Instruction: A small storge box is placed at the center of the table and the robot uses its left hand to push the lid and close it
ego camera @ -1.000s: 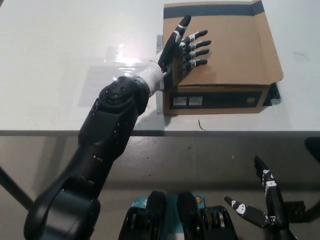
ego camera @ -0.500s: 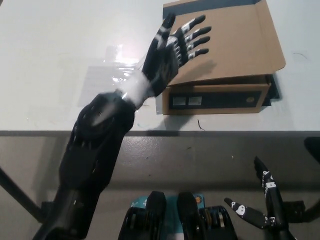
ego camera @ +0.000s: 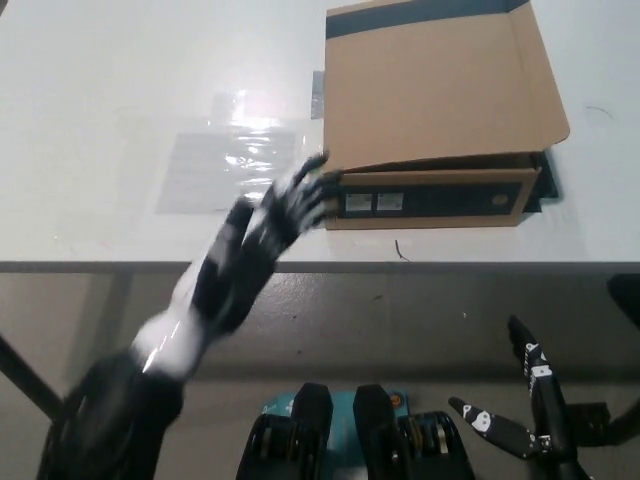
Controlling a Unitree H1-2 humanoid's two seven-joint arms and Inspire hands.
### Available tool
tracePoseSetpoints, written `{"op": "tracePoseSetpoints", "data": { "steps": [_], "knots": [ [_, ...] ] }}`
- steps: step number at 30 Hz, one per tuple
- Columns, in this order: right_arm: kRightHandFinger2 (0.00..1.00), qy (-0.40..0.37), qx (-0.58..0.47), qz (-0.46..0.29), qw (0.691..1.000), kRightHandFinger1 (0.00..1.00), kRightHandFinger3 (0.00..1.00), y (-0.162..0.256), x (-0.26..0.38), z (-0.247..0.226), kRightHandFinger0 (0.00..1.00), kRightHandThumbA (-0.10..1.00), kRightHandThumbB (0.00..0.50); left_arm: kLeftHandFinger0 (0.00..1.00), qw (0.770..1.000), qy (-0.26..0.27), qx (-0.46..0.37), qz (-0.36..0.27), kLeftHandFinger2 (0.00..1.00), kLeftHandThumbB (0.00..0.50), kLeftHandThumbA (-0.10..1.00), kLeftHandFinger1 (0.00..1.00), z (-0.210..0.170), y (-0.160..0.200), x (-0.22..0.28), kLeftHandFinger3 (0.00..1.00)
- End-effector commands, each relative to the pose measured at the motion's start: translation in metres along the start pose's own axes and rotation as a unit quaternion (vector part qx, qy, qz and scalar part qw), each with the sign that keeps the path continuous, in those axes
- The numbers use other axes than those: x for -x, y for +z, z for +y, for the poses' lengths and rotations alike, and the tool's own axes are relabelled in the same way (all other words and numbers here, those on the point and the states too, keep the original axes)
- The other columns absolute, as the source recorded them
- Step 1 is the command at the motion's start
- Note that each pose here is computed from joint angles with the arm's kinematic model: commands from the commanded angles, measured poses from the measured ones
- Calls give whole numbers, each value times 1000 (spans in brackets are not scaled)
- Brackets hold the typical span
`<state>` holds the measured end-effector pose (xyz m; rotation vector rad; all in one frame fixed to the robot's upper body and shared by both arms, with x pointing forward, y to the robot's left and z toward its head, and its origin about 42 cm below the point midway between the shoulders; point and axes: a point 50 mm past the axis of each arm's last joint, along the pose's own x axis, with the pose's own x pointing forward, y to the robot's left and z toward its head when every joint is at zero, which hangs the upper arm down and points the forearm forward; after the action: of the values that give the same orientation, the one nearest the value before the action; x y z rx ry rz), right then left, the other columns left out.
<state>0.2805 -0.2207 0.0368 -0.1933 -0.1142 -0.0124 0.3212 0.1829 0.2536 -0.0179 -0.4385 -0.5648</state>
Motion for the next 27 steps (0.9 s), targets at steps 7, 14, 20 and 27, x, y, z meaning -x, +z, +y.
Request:
{"op": "tracePoseSetpoints", "data": {
  "steps": [7,14,20,27],
  "knots": [
    [1000,-9,23,-35,999,1000,1000,5,3,-16,1000,1000,319,1000,989,55,-138,28,1000,294,1000,1000,8,-61,70,1000],
    [1000,-15,16,-38,999,1000,1000,8,2,-20,1000,1000,310,1000,981,78,-159,81,1000,284,1000,1000,31,-98,71,1000],
    [1000,-23,29,-50,998,1000,1000,12,-2,-24,1000,1000,305,1000,980,84,-144,110,1000,224,1000,1000,40,-117,74,1000],
    [1000,-26,32,-56,998,1000,1000,15,1,-28,1000,1000,324,1000,976,80,-154,129,1000,233,1000,1000,39,-126,77,1000]
  ]
}}
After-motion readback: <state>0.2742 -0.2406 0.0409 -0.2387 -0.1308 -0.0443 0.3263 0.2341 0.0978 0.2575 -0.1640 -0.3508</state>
